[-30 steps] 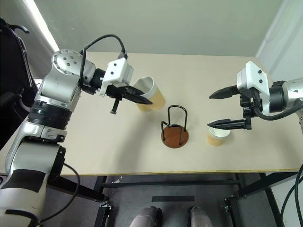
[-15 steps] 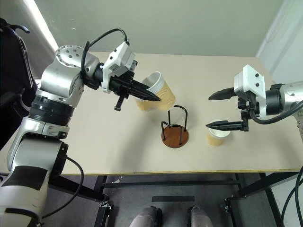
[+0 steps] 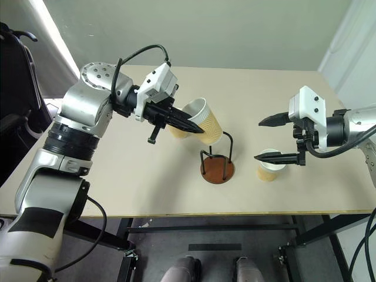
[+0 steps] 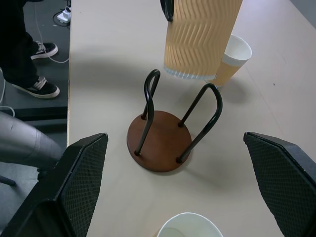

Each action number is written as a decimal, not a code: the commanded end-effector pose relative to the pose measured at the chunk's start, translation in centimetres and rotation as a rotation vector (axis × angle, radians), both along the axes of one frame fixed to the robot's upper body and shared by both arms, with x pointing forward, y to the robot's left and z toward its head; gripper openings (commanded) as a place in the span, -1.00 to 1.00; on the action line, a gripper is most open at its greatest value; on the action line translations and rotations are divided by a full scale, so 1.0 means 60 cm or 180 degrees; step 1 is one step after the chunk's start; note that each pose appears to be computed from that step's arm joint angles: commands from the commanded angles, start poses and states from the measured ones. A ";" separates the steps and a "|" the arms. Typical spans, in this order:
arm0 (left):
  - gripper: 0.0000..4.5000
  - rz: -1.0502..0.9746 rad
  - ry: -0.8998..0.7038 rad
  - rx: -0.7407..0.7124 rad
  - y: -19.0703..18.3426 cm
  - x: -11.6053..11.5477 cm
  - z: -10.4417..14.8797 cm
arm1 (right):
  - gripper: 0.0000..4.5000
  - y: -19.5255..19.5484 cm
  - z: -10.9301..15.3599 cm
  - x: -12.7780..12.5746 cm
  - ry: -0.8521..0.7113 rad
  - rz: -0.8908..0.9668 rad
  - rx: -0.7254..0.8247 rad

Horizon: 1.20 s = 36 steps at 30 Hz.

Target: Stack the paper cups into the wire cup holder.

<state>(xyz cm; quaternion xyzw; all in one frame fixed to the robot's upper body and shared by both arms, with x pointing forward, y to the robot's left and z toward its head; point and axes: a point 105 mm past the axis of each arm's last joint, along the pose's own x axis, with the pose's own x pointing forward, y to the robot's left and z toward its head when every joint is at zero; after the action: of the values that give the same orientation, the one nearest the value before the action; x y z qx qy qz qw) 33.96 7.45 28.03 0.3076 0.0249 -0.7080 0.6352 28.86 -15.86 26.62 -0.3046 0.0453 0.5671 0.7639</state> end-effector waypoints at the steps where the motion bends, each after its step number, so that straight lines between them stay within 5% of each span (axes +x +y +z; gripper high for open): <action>1: -1.00 -0.0134 -0.0107 0.0056 -0.006 -0.007 0.002 | 1.00 0.001 0.023 -0.007 -0.0226 0.0018 0.0050; 24: -1.00 0.0062 -0.0092 -0.0046 -0.018 0.014 -0.036 | 1.00 0.002 0.019 -0.009 -0.0233 0.0011 0.0048; 28: -0.59 0.0151 -0.0103 -0.0270 -0.023 0.022 -0.023 | 1.00 0.002 0.018 -0.008 -0.0232 0.0015 0.0036; 36: 0.70 0.0228 -0.0073 -0.0394 -0.022 0.025 -0.018 | 1.00 0.000 0.017 -0.010 -0.0222 0.0023 0.0016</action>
<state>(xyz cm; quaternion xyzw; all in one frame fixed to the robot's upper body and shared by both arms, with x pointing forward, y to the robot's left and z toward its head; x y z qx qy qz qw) 35.61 6.23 25.74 0.2797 0.0092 -0.6839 0.6737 28.67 -15.72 26.38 -0.3077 0.0409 0.5654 0.7642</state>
